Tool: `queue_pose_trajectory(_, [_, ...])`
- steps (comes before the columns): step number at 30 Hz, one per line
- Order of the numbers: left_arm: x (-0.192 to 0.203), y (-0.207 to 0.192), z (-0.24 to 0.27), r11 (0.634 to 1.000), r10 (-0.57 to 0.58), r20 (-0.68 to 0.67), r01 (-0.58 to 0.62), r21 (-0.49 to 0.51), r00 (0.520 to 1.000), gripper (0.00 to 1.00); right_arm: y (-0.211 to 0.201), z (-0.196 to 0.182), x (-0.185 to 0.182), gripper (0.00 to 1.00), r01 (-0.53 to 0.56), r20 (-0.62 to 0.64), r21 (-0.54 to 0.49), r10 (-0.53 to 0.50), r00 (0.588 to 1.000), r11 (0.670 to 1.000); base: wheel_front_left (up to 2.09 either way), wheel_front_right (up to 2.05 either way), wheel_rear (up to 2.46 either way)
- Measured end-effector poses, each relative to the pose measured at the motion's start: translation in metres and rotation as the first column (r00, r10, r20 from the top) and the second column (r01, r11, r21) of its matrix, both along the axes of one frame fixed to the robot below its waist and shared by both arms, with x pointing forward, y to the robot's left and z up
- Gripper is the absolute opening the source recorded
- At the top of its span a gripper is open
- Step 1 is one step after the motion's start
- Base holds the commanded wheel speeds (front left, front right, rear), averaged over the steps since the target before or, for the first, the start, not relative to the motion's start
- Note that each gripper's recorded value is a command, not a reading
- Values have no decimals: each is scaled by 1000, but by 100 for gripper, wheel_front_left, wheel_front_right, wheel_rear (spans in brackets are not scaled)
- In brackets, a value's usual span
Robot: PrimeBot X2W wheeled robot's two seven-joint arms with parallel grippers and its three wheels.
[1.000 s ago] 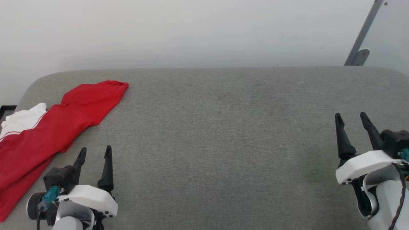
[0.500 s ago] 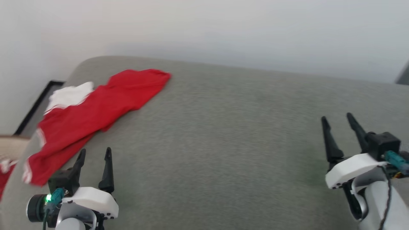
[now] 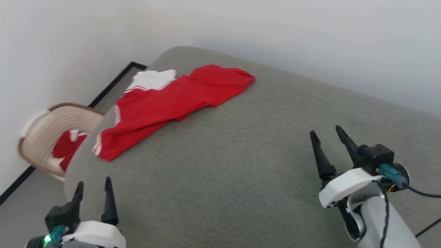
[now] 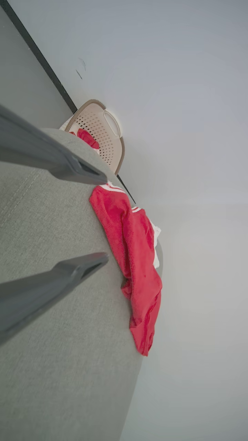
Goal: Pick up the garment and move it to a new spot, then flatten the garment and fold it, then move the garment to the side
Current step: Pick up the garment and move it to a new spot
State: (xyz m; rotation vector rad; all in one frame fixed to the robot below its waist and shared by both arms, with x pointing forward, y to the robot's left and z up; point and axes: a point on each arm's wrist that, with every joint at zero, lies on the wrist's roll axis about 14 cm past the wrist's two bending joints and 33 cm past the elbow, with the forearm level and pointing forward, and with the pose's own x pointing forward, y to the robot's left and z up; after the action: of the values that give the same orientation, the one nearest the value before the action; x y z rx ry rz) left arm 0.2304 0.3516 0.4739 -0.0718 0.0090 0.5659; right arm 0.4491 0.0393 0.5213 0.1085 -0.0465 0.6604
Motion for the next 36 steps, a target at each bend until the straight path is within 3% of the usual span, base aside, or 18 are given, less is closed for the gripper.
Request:
queue_pose_trajectory(5, [-28,10,1,995,99,19,-98,-19,995,100,38,-2,-11,100,-94,-15,14,94,995,995,0,0,0])
queue_pose_trajectory(13, [-18,5,-1,997,75,10,-75,-34,997,100,42,-15,-1,100,-113,-41,13,113,993,994,0,0,0])
queue_pose_trajectory(17, [18,1,13,1000,-16,19,15,11,1000,100,32,-25,7,100,-96,-56,1,96,994,995,0,0,0])
queue_pose_trajectory(22, [78,23,59,990,-97,87,87,111,991,100,8,-37,21,100,-49,-69,-15,48,996,999,0,0,0])
queue_pose_trajectory(29, [158,65,72,973,-151,-83,163,164,985,100,-38,-56,45,100,51,-90,-32,-54,994,998,0,0,0])
queue_pose_trajectory(33, [190,84,41,992,-122,-192,123,-7,974,100,-57,-70,55,100,92,-108,-38,-96,990,995,0,0,0])
queue_pose_trajectory(36, [193,88,-8,986,-135,-384,86,-141,913,100,-71,-80,60,100,119,-120,-47,-124,985,992,0,0,0])
